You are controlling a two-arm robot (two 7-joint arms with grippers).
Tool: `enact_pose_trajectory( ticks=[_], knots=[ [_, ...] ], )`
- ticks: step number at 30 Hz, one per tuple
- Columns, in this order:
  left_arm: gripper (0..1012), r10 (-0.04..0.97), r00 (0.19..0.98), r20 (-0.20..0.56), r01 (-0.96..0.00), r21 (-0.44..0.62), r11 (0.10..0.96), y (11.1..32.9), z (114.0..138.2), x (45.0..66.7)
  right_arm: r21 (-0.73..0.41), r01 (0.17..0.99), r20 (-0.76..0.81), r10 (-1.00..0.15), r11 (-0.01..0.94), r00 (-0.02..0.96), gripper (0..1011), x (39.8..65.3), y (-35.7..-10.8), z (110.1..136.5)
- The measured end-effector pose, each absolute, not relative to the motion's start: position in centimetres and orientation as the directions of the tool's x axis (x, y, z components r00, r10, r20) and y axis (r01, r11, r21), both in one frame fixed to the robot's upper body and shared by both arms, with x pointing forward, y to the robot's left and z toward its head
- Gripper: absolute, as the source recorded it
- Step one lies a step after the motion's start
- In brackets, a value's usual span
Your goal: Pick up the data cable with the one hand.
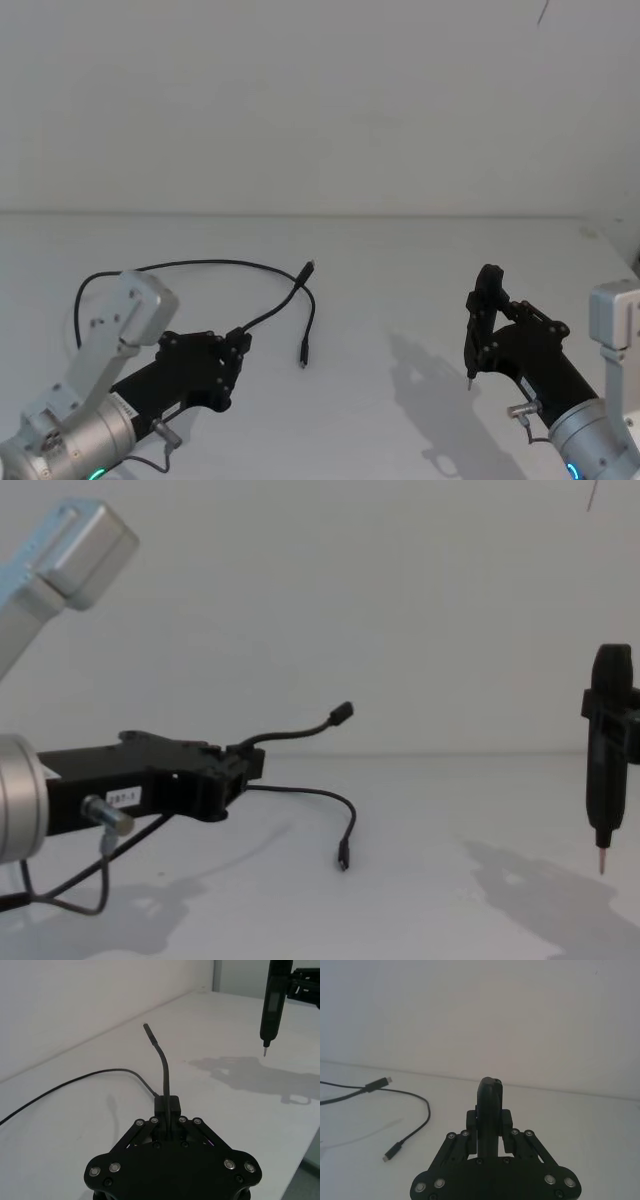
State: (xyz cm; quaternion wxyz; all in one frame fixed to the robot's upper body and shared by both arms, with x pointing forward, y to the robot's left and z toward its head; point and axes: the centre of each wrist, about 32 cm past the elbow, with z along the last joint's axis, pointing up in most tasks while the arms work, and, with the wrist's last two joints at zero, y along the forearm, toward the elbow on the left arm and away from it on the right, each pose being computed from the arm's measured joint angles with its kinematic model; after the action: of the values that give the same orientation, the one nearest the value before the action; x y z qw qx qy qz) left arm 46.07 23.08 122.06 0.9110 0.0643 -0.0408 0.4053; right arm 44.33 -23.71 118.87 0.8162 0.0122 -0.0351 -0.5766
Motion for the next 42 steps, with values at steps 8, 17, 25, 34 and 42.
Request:
enact_pose_trajectory(
  ticks=[8, 17, 25, 34, 42],
  knots=[
    [42, 0.742, 0.659, 0.122, -0.751, 0.066, 0.657, 23.6, 122.4, 45.1, 0.060, 0.940, 0.043, -0.942, 0.335, 0.333, 279, 44.3, -23.7, 118.9],
    [42, 0.717, 0.685, 0.125, -0.727, 0.057, 0.685, 24.5, 122.7, 44.6, 0.060, 0.940, 0.043, -0.942, 0.335, 0.333, 279, 44.3, -23.7, 118.9],
    [42, 0.682, 0.719, 0.133, -0.693, 0.058, 0.719, 25.3, 123.1, 44.4, 0.060, 0.940, 0.043, -0.942, 0.335, 0.333, 279, 44.3, -23.7, 118.9],
    [42, 0.651, 0.746, 0.142, -0.663, 0.064, 0.746, 26.0, 123.4, 44.3, 0.061, 0.940, 0.042, -0.942, 0.334, 0.332, 279, 44.3, -23.7, 118.9],
    [42, 0.636, 0.758, 0.147, -0.649, 0.068, 0.758, 26.3, 123.6, 44.3, 0.074, 0.934, 0.002, -0.937, 0.348, 0.349, 279, 44.5, -23.6, 119.7]
  ],
)
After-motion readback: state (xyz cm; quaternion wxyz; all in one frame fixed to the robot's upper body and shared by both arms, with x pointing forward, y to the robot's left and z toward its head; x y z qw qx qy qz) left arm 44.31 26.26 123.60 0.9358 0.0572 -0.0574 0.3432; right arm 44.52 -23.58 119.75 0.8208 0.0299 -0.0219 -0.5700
